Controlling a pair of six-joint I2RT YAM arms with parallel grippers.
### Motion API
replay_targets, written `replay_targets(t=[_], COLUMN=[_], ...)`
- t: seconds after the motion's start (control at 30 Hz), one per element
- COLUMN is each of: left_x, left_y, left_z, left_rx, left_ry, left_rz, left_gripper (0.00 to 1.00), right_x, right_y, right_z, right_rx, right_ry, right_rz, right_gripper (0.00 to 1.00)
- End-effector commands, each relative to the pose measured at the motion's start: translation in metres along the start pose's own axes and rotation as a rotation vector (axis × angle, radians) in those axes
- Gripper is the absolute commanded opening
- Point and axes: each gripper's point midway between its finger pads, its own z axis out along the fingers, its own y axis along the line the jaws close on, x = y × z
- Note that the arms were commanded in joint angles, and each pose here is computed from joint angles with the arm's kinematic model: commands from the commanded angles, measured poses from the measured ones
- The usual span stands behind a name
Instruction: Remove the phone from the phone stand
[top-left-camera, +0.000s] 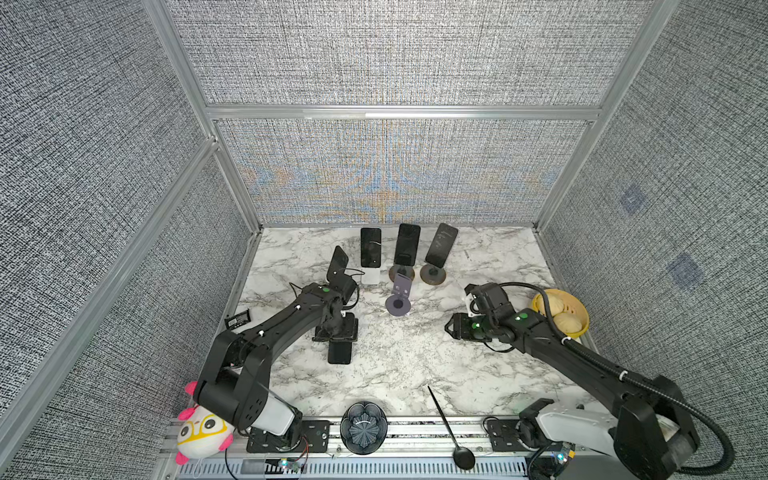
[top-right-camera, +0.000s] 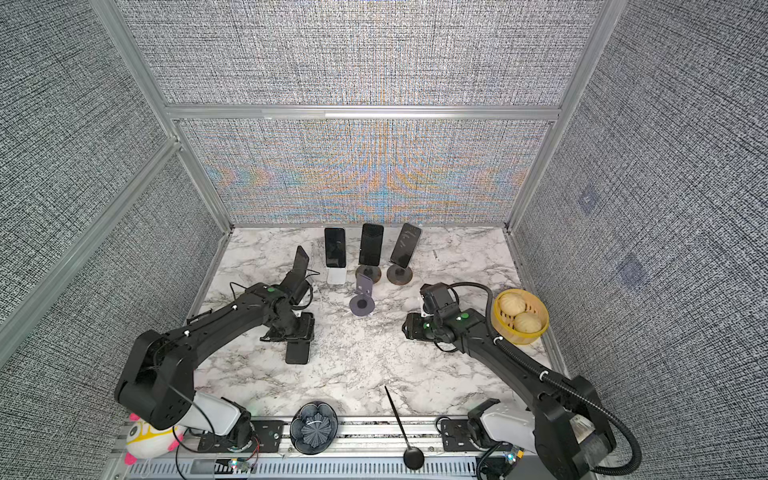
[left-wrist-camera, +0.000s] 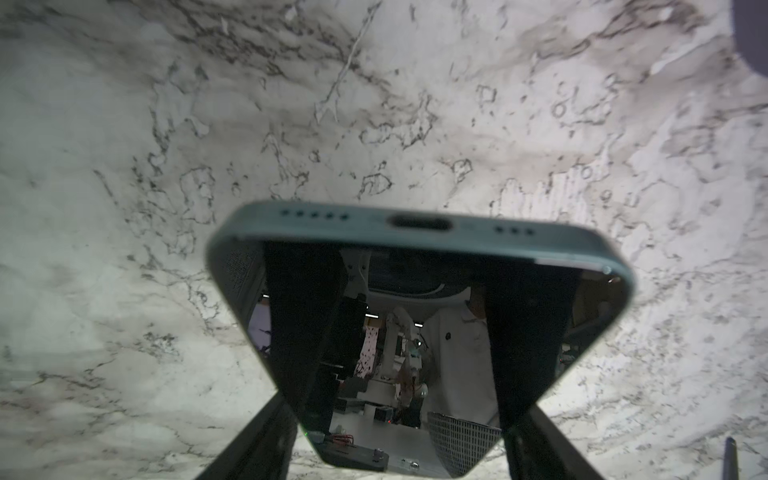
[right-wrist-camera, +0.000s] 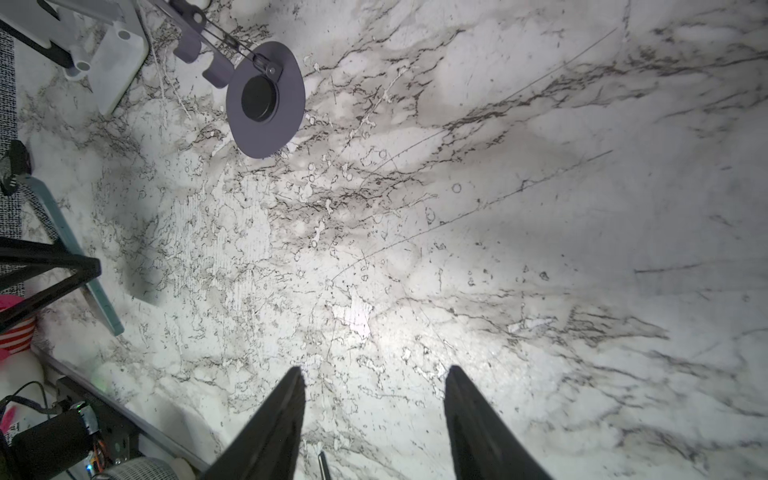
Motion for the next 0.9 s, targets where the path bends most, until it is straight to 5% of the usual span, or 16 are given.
replay_targets(t=[0.0, 0.6, 0.87], left_x=[-0.001, 0.008, 0.007], left_y=[-0.001, 0.017, 0.015], left_z=[0.008, 0.044, 0.047], left_rx=[0.001, -0.123, -0.112], left_ry=[0.034, 0.180, 0.182], left_rz=[0.017, 0.024, 0.008], left_gripper=[0.18, 0.19, 0.51], right_x=[0.001, 0.009, 0.008], right_y=[-0.003, -0.006, -0.004], right_z=[-0.003, -0.006, -0.005], right_rx=[0.010, 0.012, 0.003], right_ry=[-0.013, -0.005, -0.004], right_rz=[0.007, -0.006, -0.019], right_gripper=[0.56, 0.56, 0.56])
